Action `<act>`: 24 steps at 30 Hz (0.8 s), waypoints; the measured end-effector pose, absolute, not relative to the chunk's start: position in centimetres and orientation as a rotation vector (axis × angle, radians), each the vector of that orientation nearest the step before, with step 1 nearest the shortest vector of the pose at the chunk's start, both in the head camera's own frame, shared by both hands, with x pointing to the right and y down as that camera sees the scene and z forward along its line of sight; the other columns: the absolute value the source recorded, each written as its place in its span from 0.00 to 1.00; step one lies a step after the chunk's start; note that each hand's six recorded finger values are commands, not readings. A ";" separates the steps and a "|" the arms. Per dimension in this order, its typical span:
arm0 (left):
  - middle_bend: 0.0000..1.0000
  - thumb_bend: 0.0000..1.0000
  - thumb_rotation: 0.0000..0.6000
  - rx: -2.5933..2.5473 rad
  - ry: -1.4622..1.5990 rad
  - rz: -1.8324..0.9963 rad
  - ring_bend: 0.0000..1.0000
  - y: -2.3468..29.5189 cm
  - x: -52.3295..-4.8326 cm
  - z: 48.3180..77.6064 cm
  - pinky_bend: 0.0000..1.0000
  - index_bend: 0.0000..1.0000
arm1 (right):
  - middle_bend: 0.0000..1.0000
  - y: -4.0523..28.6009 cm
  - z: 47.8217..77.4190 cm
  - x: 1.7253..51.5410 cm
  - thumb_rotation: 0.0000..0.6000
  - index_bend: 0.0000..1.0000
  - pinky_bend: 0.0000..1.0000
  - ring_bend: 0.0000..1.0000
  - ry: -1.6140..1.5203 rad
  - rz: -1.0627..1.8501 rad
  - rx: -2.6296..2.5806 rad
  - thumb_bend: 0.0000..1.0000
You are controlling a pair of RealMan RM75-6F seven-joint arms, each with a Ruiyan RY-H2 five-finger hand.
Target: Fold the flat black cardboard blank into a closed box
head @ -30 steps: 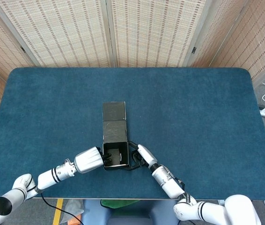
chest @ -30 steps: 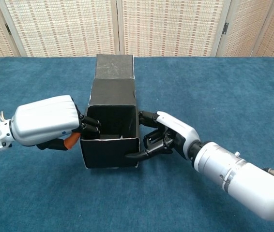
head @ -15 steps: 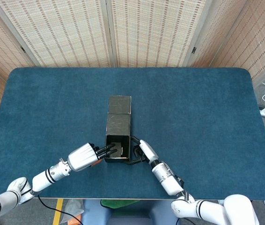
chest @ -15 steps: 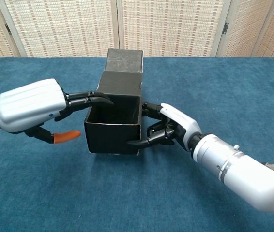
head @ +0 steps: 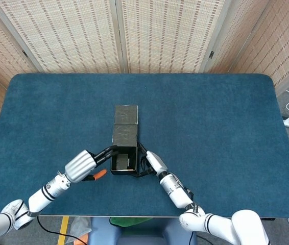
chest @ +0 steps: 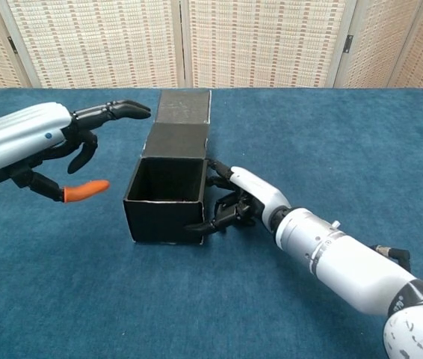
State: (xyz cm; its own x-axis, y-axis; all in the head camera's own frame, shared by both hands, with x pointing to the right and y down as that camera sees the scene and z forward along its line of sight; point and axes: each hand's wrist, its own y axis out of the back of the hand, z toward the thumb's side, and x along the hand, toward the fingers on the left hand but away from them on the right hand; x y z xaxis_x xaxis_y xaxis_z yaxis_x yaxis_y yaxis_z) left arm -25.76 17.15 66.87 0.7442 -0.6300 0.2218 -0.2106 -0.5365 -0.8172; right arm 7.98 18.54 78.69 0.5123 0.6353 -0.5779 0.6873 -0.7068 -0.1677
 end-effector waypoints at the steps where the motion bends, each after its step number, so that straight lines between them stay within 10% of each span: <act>1: 0.08 0.35 1.00 -2.154 0.654 -0.661 0.70 17.2 -25.9 67.0 0.94 0.00 | 0.00 18.7 78.7 8.1 1.00 0.00 1.00 0.62 1.160 -0.965 2.663 0.00; 24: 0.00 0.24 1.00 -2.704 1.023 -1.144 0.61 17.4 -28.4 73.4 0.94 0.00 | 0.00 20.1 76.2 11.6 1.00 0.00 1.00 0.60 1.135 -0.924 2.696 0.00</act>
State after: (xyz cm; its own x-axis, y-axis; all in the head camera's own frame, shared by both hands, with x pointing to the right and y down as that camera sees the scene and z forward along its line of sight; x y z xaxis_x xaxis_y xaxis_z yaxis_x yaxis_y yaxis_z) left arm -28.39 17.43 73.37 0.5127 -0.5842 0.6292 -0.5601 -0.7830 -0.2706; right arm 11.55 20.07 76.19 0.5454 0.6270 -0.5562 0.6715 -0.7240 -0.1577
